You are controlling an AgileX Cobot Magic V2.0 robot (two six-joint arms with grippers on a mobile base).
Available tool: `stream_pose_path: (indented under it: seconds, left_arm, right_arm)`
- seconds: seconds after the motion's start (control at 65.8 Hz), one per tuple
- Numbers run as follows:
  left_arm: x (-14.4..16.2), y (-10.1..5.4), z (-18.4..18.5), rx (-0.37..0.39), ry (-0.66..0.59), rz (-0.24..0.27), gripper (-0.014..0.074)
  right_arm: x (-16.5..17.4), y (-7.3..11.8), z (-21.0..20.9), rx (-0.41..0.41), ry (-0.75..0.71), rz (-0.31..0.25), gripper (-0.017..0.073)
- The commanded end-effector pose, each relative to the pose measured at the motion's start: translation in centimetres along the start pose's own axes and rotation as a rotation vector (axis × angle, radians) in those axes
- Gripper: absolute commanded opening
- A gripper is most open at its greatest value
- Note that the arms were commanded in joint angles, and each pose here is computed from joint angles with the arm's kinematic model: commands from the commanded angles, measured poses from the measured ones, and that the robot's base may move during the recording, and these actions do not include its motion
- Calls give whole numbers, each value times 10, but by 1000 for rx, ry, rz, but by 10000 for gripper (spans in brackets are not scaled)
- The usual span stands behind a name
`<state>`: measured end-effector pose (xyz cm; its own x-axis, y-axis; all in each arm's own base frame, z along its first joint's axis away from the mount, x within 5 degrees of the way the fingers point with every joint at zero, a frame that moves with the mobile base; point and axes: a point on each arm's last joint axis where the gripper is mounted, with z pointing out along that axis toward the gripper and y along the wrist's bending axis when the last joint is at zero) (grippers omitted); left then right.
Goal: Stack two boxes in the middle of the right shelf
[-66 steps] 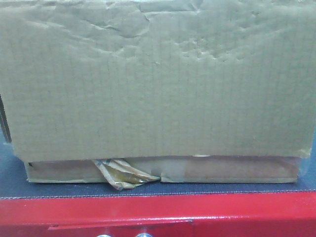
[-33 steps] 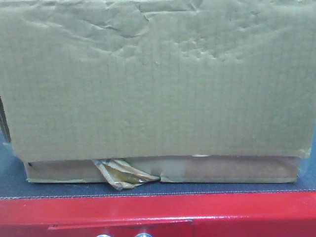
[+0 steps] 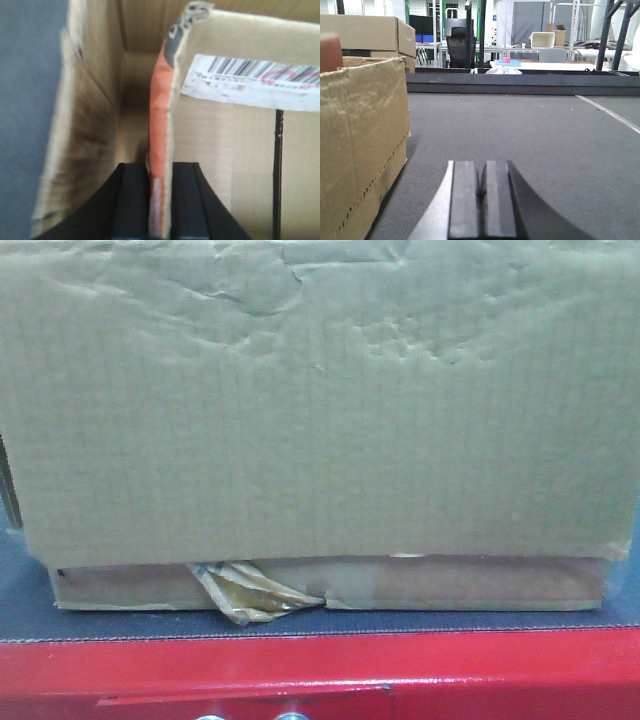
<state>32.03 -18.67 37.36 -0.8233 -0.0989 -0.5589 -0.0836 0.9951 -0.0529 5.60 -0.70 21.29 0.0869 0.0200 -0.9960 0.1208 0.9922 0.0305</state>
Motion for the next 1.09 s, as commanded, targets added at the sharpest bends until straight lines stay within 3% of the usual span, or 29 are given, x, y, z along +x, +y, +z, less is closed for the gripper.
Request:
stream_pose_path:
  seconds: [0.0, 0.349, 0.684, 0.957, 1.079]
  left_arm:
    - [1, -8, 5, 62, -14, -20, -111]
    - [-1, -6, 33, 11, 34, -30, -111]
    - [-1, -7, 36, 7, 33, 7, -101]
    - [-1, -8, 38, 9, 31, 10, 193]
    - [-1, -8, 38, 11, 29, 10, 275]
  right_arm:
    - [-2, 0, 0, 1, -19, -3, -162]
    - [-2, 0, 0, 1, -19, -3, -162]
    - [-2, 0, 0, 1, -19, -3, -162]
    - [-2, 0, 0, 1, -19, -3, -162]
    - [-2, 0, 0, 1, -19, -3, -162]
